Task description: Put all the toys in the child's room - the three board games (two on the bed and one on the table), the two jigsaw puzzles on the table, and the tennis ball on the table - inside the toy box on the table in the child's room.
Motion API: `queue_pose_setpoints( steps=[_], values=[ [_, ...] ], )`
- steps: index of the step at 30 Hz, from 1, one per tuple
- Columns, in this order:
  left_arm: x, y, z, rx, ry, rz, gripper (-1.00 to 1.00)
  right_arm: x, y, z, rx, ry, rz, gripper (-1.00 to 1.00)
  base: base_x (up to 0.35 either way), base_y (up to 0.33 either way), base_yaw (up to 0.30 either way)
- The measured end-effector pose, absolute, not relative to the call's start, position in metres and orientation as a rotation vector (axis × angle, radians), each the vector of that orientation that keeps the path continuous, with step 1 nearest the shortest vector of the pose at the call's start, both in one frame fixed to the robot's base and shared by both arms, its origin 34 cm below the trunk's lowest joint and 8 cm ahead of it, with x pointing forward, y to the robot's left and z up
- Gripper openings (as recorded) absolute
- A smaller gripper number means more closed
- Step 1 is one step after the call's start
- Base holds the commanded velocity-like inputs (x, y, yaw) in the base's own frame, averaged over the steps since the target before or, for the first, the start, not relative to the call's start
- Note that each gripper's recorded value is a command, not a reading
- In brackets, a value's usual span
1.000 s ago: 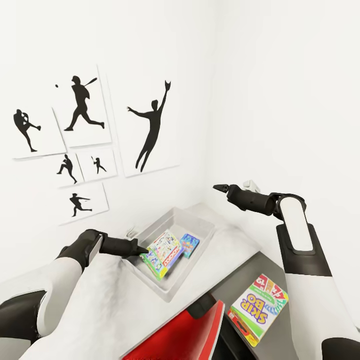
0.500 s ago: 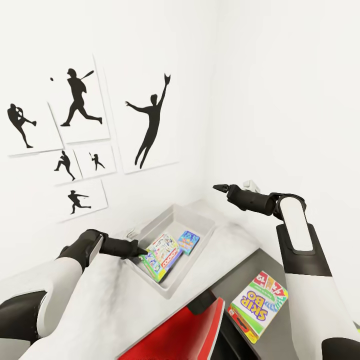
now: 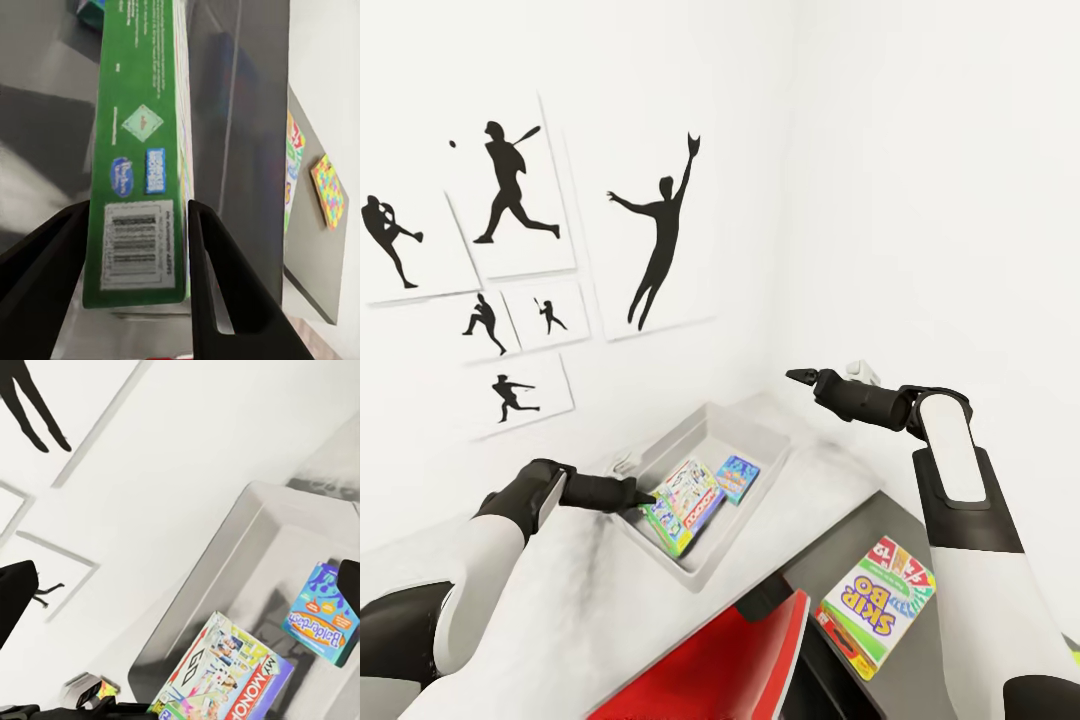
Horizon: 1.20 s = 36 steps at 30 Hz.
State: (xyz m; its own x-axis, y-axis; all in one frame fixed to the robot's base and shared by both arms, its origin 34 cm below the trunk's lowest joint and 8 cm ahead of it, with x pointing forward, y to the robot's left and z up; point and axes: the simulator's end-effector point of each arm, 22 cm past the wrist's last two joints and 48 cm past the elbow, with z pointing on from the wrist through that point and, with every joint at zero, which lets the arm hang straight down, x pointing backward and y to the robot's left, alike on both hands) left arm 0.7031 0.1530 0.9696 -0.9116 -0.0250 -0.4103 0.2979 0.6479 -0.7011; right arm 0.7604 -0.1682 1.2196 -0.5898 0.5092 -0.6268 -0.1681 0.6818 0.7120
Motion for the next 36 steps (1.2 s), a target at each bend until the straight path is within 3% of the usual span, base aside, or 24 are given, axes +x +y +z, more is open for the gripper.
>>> queue_pose_setpoints(
  steps=[36],
  values=[
    [0.711, 0.154, 0.938, 0.259, 2.457, -1.125, -1.00, 0.772, -0.168, 1.180, 0.295, 2.052, 0.957, 1.00, 0.000, 0.000, 0.000]
  ],
)
